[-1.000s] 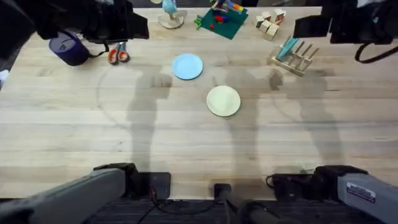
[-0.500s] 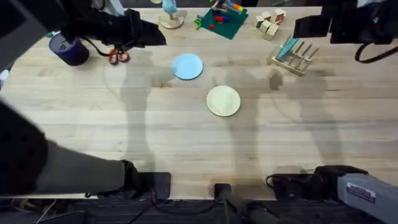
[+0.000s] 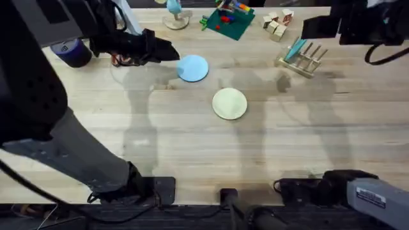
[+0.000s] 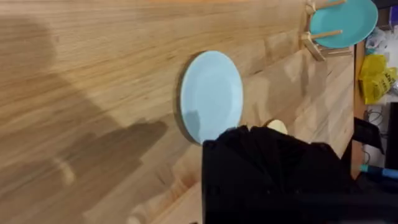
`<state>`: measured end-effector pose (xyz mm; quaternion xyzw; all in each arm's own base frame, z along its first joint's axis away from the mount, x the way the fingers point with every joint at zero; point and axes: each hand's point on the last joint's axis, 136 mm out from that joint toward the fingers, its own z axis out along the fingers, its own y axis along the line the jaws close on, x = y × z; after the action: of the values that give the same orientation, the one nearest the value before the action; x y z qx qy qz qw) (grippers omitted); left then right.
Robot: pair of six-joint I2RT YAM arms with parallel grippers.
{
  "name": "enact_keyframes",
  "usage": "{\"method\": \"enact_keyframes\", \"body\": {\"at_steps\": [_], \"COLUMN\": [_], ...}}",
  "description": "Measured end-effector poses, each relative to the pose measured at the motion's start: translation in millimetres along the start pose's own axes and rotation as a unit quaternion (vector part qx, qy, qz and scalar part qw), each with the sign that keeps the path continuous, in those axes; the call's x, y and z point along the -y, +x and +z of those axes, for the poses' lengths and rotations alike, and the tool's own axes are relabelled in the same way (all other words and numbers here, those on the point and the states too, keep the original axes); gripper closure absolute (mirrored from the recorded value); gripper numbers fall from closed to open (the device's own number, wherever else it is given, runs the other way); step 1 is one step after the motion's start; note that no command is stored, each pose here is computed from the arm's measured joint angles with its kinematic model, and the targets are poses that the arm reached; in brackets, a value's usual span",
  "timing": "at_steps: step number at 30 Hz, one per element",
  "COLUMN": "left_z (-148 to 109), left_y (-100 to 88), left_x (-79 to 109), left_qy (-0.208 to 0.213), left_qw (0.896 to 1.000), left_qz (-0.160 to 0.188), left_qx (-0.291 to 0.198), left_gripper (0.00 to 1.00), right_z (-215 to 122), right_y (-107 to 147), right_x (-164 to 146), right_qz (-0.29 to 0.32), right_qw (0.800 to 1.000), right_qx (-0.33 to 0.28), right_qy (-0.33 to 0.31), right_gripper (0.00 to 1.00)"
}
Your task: Pick up the plates from the table one by one and place each into a slot on the dish rack.
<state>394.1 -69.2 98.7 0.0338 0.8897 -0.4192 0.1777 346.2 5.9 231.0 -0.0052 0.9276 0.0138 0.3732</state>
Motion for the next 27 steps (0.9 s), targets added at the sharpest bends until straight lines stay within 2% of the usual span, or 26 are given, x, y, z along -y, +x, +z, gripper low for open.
{"method": "enact_keyframes", "body": {"at_steps": [10, 18, 27], "left_z": [22, 46, 50], "left_y": [7.7, 15.0, 14.8], "left_x": [-20.5, -19.9, -22.1], "left_qy": [0.007, 0.015, 0.018], "left_qw": [1.0, 0.999, 0.999], "left_qz": [-0.016, -0.006, -0.004], "left_qx": [-0.019, -0.04, -0.041], "left_gripper": [0.96, 0.96, 0.959], "right_z": [0, 0, 0], "right_y": [0, 0, 0], "right_x": [0, 0, 0], "right_qz": [0.0, 0.0, 0.0], "right_qw": [1.0, 1.0, 1.0], "right_qx": [0.0, 0.0, 0.0], "right_qy": [0.0, 0.0, 0.0], "right_gripper": [0.005, 0.005, 0.005]}}
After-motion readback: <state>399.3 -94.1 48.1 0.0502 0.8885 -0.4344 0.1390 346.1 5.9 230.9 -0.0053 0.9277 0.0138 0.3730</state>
